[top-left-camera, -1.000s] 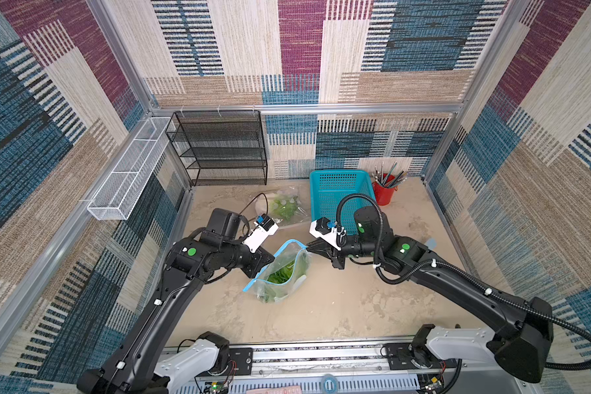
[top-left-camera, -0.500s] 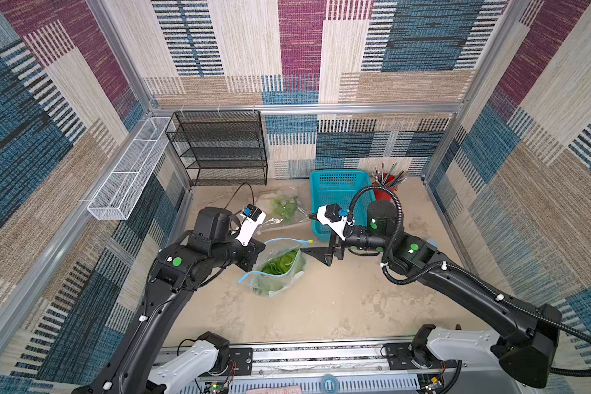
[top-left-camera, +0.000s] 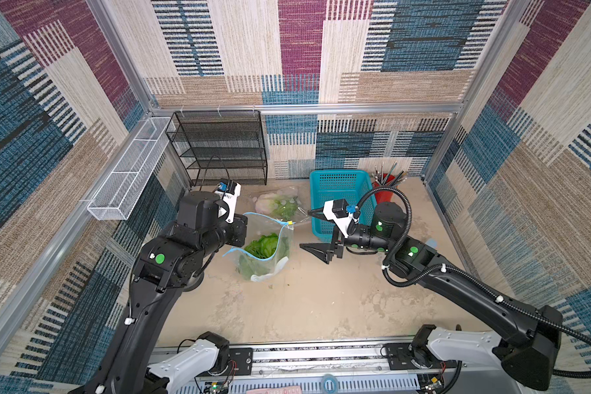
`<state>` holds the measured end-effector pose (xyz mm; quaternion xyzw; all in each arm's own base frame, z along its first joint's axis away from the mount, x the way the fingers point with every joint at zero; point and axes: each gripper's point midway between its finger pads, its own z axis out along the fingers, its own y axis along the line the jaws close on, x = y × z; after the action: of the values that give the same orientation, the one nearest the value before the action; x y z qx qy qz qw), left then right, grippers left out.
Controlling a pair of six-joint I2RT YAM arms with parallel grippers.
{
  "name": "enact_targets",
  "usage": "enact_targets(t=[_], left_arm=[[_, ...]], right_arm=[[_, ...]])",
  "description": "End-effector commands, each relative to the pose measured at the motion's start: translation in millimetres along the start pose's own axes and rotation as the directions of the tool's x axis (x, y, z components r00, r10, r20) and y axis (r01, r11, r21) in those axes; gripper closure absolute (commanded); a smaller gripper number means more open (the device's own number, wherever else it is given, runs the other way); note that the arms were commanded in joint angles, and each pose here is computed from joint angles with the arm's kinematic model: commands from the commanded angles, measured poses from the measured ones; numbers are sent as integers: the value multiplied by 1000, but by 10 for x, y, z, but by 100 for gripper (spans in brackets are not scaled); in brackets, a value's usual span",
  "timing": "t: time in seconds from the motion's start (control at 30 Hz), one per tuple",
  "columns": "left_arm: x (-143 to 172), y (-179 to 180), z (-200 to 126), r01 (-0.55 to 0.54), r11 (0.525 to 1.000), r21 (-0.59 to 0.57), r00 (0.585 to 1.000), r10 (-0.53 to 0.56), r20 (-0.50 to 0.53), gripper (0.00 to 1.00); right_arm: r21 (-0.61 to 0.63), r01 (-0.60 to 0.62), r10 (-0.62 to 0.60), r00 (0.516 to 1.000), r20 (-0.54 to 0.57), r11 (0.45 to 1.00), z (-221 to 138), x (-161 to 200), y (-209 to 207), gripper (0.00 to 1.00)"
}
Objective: Open the zip-top bag and take out the chinese cabbages
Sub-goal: Adjust the zipper food storage bag at the center of the board.
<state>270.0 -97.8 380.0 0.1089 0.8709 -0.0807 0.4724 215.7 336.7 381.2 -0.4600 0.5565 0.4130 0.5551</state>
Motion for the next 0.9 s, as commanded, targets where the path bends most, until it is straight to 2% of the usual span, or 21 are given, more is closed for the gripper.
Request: enact_targets(t=[0.0,0.17,0.37,0.63,0.87], left_arm=[[-204,154,-59,43,995,-90,997,-37,67,100],[-288,324,-92,81,979,-188,993,-63,97,100],[-239,448,6,142,955,-261,988,-121,96,100],[143,323,350,247,939,-239,968,-251,15,100],[396,146,529,314,928,-201,948,-319,6,100]], right_arm=[[-26,-3,4,999,43,1000,-24,-51,63,1],[-52,-41,41,999,10,998,62,100,59,3],[-41,-67,66,997,-32,997,111,219,17,4],[2,-103,103,993,-52,995,42,345,0,5],[4,-156,156,986,-50,988,-36,420,54,6]])
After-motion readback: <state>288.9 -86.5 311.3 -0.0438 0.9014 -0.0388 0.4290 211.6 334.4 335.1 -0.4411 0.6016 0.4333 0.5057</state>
